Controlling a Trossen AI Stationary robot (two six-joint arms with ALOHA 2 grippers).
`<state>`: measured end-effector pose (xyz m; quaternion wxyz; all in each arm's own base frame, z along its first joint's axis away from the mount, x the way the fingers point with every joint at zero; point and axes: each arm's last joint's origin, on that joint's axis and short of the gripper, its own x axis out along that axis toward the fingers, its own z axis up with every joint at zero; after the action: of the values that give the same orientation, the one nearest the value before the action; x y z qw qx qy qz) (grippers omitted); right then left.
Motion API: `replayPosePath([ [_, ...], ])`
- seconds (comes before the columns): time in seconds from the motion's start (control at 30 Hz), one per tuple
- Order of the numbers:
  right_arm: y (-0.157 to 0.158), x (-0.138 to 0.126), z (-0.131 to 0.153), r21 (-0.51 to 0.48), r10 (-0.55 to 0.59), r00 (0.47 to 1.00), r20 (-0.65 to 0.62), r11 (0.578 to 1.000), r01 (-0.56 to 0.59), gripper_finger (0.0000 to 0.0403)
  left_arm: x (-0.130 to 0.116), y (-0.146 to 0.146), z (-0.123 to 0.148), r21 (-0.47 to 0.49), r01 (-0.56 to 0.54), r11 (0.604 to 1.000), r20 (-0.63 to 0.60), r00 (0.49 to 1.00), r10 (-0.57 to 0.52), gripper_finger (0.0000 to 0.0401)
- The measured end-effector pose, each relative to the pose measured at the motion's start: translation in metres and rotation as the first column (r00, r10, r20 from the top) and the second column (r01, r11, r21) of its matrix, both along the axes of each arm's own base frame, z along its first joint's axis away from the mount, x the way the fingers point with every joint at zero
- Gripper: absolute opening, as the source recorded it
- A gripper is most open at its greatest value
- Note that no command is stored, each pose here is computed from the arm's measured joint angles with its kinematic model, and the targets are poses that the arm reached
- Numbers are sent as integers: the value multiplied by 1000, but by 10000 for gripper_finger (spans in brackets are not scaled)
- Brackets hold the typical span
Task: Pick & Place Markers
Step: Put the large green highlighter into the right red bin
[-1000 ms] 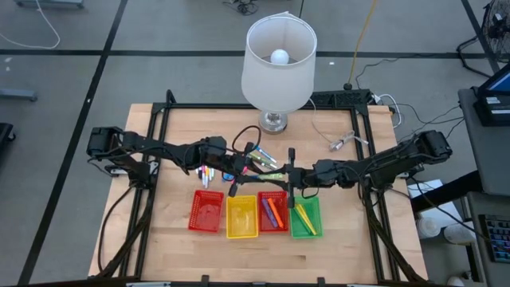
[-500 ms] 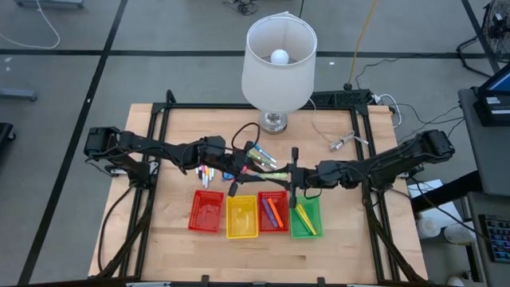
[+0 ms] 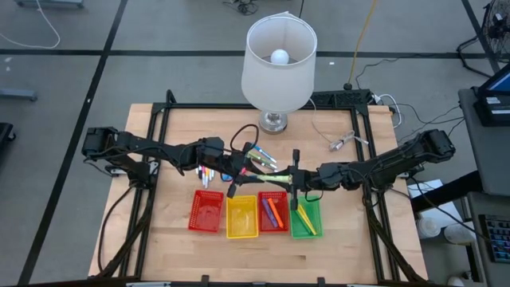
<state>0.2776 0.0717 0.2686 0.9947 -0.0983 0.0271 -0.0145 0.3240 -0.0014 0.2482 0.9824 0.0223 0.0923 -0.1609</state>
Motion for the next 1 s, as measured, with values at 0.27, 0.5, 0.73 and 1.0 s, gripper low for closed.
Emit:
replayPosePath([
  [0.27,1,-1,3,4,14,1000,14,1000,-14,49,0,1,-3,-54,-62,997,-36,998,60,133],
  [0.5,1,-2,5,11,15,1000,21,1000,-15,49,-4,1,-16,22,-128,992,-168,977,130,247],
  [0.73,21,-9,0,151,172,984,-35,975,-165,49,-14,6,-15,43,-225,973,-252,940,228,302],
  [1.0,42,-4,-22,283,138,956,-258,957,-61,49,-28,14,7,102,-366,925,-187,906,380,302],
])
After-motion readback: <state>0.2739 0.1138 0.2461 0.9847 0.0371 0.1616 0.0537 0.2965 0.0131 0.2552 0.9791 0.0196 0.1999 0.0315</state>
